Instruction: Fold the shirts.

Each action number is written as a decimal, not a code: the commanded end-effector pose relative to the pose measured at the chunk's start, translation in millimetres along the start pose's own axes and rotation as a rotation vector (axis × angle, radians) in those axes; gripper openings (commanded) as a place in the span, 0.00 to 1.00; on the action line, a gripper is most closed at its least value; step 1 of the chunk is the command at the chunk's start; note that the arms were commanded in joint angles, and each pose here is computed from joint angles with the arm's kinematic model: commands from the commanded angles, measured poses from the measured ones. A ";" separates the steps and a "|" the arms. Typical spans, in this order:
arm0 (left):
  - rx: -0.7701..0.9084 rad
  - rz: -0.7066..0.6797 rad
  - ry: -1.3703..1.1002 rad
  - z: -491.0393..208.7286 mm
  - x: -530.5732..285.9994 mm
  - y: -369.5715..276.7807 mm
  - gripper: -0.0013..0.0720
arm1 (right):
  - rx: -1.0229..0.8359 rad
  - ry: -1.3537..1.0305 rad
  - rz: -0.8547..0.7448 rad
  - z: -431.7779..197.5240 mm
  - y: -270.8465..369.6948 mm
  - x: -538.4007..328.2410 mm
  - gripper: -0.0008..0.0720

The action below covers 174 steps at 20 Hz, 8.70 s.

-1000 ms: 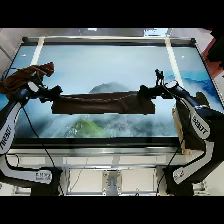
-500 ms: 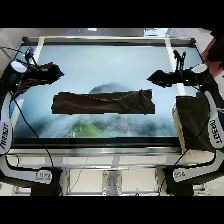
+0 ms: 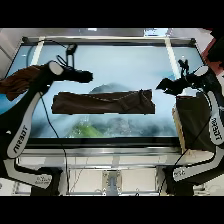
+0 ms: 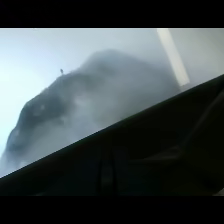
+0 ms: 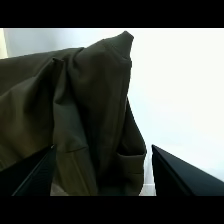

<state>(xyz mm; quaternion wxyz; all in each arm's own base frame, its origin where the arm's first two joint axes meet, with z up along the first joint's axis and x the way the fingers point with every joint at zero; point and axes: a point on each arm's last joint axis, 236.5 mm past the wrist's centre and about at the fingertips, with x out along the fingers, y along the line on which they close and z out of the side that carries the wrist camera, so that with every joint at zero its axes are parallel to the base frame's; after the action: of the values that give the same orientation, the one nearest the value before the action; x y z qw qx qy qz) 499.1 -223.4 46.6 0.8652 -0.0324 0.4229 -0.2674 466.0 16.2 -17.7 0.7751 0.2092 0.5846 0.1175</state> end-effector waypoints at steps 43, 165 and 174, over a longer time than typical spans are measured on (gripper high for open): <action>0.007 0.568 0.343 -13.7 -97.6 161.1 0.03 | -0.252 -0.240 0.686 -4.4 414.4 -3.3 0.05; -0.237 0.133 0.168 9.9 -144.2 113.7 0.03 | 0.500 -0.151 -0.181 -150.0 -78.2 -267.0 0.58; -0.312 -0.102 0.008 57.9 -131.2 49.4 0.03 | -0.212 -0.663 0.127 30.6 147.1 -183.3 0.57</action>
<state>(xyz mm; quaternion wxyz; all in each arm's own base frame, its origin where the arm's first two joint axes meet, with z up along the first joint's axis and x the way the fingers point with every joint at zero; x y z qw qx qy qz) 495.8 -100.0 148.9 0.8363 -0.1583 0.4811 -0.2101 402.4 3.9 208.9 0.8839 0.2775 0.3515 0.1344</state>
